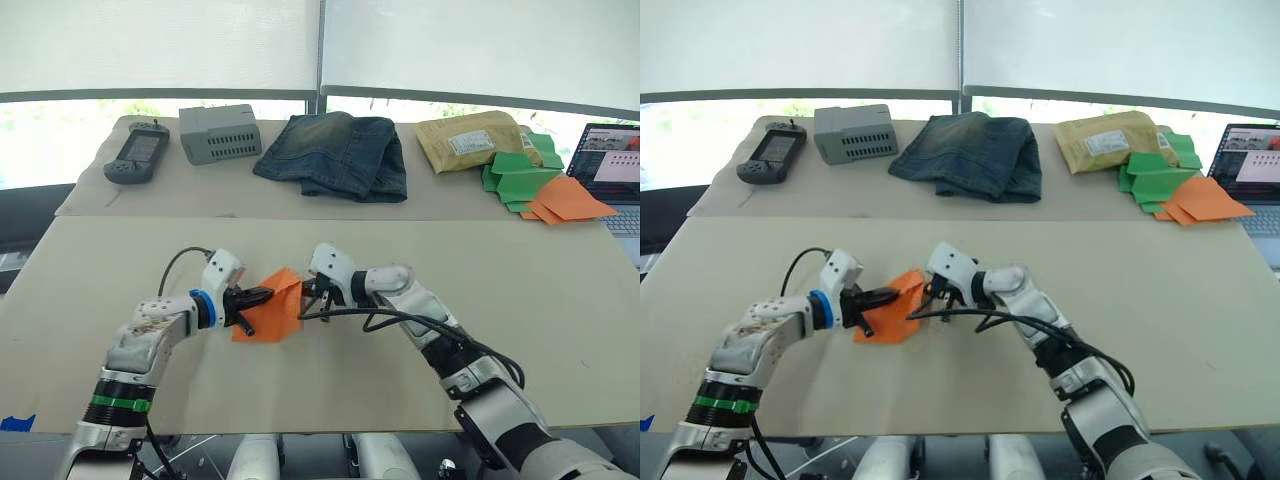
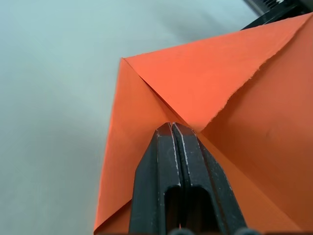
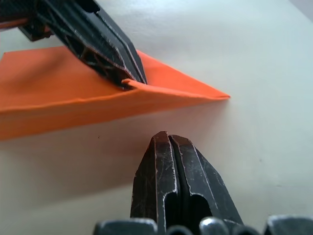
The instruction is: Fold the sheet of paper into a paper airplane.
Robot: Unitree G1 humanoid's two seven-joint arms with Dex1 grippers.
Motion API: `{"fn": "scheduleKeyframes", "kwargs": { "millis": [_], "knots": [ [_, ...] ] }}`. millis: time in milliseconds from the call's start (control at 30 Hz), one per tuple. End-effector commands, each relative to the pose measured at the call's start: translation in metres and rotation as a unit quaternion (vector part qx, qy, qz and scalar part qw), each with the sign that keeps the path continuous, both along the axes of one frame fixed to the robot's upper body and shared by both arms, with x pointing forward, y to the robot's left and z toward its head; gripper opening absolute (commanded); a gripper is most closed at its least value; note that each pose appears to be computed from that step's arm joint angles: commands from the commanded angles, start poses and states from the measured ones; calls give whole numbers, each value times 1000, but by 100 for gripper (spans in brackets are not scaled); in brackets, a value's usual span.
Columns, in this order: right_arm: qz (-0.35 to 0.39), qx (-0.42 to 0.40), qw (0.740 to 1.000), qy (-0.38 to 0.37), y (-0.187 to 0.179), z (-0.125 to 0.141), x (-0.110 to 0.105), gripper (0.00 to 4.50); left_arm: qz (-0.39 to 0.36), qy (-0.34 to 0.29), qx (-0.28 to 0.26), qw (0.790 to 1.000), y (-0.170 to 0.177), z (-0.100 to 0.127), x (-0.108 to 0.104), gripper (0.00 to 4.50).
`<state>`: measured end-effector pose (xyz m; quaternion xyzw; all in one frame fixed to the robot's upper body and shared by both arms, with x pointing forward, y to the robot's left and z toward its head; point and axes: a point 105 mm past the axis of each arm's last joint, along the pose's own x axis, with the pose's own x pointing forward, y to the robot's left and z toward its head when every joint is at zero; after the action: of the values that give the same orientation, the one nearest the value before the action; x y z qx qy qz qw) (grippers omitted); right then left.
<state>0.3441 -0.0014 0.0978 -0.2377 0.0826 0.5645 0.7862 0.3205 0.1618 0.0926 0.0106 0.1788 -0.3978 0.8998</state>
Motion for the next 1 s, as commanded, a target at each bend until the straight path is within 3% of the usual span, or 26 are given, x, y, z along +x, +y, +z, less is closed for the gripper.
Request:
{"fn": "scheduleKeyframes", "kwargs": {
  "millis": [33, 300, 533, 1000],
  "knots": [
    [0, 15, 1000, -18, -5, 16, 0, 0, -8, -38, -6, 999, 6, 29, 0, 5],
    [-6, 14, 1000, -18, -10, 19, -3, 0, -22, -15, 14, 1000, 9, 14, -12, 5],
    [11, 43, 999, -21, 2, 32, -9, 0, -1, 1, 31, 1000, 13, -4, -9, 5],
    [45, 63, 997, -7, 42, 23, -4, 0, 9, 4, 26, 1000, 16, -11, -13, 5]
  ]
}}
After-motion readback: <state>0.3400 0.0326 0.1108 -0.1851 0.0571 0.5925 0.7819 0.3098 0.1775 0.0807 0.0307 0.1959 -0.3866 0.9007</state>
